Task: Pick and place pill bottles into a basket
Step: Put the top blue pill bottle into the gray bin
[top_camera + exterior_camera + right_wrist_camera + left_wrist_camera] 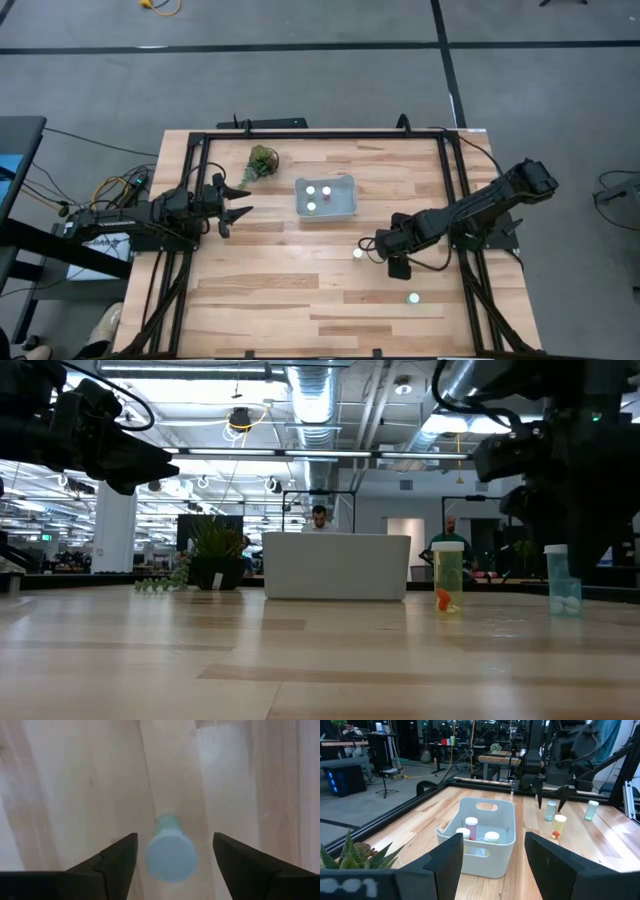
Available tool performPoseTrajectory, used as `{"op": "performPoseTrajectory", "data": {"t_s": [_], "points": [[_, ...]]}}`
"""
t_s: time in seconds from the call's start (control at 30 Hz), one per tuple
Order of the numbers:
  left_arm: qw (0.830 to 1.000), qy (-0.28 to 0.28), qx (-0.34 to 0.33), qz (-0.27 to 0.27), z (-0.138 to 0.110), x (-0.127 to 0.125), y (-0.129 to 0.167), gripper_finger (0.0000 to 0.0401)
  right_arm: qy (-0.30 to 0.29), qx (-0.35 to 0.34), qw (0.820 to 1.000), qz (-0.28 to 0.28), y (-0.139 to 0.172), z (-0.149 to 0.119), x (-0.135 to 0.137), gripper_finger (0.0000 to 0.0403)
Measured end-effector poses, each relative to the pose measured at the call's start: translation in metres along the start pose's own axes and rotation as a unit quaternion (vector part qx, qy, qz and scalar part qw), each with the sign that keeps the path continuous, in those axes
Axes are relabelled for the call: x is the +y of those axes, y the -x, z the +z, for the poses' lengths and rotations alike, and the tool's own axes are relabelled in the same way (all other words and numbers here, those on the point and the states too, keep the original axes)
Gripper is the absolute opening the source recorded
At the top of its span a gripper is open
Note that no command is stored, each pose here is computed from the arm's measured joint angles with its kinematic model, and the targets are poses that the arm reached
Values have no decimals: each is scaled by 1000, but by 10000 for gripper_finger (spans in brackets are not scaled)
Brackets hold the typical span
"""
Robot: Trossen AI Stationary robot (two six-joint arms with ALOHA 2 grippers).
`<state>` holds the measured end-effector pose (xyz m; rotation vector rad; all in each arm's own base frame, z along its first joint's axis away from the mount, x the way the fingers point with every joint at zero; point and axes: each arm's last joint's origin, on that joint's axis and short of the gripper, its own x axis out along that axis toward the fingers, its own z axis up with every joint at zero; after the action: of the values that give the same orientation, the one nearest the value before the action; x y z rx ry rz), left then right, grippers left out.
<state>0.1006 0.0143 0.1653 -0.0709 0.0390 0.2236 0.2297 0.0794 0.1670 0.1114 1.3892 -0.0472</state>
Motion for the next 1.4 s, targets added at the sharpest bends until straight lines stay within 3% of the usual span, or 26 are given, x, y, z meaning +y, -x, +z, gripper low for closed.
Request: {"op": "performPoseTrajectory", "data": {"t_s": [0.47,0.6,0.77,0.97,1.13,1.27,1.4], "points": [[1000,-1,0,0,0,0,0,201,-5,-48,999,20,24,4,-5,100],[1000,1,0,0,0,0,0,201,5,-69,997,22,43,12,-9,107],[1000,1,0,0,0,0,0,201,34,-107,993,-24,70,31,-23,128],[1000,1,0,0,0,0,0,201,77,-155,983,-63,93,55,-55,105],[1000,1,0,0,0,0,0,201,82,-191,975,-84,99,67,-85,113],[1000,1,0,0,0,0,0,201,87,-223,969,-69,95,81,-103,123],[1000,1,0,0,0,0,0,201,97,-202,972,-68,78,95,-117,113]]}}
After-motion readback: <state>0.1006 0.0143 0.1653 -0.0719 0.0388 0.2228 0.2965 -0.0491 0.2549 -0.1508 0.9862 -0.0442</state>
